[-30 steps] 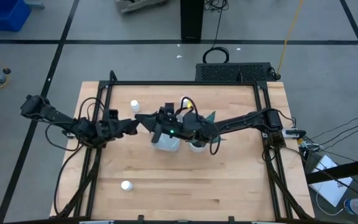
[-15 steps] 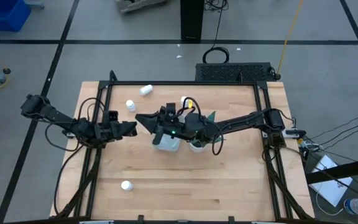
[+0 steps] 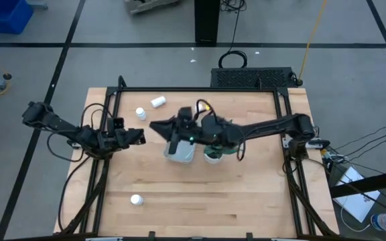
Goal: Pick and place pill bottles into a basket
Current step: Put the white pill bottle into the gray bin
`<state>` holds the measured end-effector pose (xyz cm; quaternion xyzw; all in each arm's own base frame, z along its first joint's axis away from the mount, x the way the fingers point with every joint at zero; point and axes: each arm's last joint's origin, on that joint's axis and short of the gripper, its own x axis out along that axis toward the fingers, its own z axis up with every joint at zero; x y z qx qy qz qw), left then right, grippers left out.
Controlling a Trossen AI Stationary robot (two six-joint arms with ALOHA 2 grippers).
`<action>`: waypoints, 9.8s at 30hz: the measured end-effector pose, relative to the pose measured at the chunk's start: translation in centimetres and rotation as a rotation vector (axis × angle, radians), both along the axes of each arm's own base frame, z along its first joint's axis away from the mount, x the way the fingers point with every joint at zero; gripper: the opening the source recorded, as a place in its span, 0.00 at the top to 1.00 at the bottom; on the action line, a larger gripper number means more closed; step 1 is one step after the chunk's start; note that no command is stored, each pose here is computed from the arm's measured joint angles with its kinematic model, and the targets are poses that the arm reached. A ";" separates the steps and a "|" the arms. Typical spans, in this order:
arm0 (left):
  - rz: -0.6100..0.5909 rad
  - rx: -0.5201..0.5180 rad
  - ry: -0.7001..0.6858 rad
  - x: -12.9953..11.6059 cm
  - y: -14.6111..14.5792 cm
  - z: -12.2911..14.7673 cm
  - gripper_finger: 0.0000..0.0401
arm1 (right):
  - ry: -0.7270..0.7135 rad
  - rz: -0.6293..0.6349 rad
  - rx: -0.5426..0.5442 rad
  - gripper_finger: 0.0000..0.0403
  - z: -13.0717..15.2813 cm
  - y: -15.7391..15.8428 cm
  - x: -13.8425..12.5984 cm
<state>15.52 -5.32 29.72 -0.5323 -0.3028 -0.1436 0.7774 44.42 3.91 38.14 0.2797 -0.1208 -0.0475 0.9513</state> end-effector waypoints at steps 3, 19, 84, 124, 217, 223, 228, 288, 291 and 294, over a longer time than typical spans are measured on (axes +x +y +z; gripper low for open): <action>0.007 0.007 -0.013 -0.3 0.1 0.2 0.81 | 0.107 -0.047 -0.034 0.75 1.9 -1.4 -2.2; 0.220 0.353 0.127 -1.1 0.0 0.1 0.82 | 0.546 -0.182 -0.198 0.26 6.3 -12.0 -13.8; 0.209 0.567 0.548 -7.0 0.5 -10.9 0.96 | 1.487 0.043 0.214 0.34 -15.5 -26.0 -3.0; 0.222 0.545 0.549 -7.1 0.6 -10.8 0.91 | 1.454 0.099 0.177 0.76 -17.6 -25.3 -1.9; -0.362 0.317 1.287 -1.7 -6.9 -6.0 0.36 | 0.220 -0.233 -0.117 0.83 -10.4 -0.8 -29.5; -0.399 0.349 1.392 -2.1 -6.9 -6.9 0.36 | 0.197 -0.148 -0.287 0.83 -15.8 -1.2 -31.5; -0.435 0.385 1.446 -1.2 -7.9 -5.5 0.36 | 0.171 -0.188 -0.267 0.83 -19.7 -1.7 -32.6; -0.332 0.244 2.024 1.3 -14.8 -10.6 0.41 | 0.174 -0.204 -0.357 0.82 -19.8 -1.7 -32.7; -0.328 0.244 2.019 1.4 -14.8 -10.6 0.45 | 0.181 -0.203 -0.360 0.82 -19.9 -1.7 -32.7; -0.327 0.244 2.018 1.4 -14.8 -10.6 0.49 | 0.189 -0.202 -0.364 0.82 -20.0 -1.7 -32.7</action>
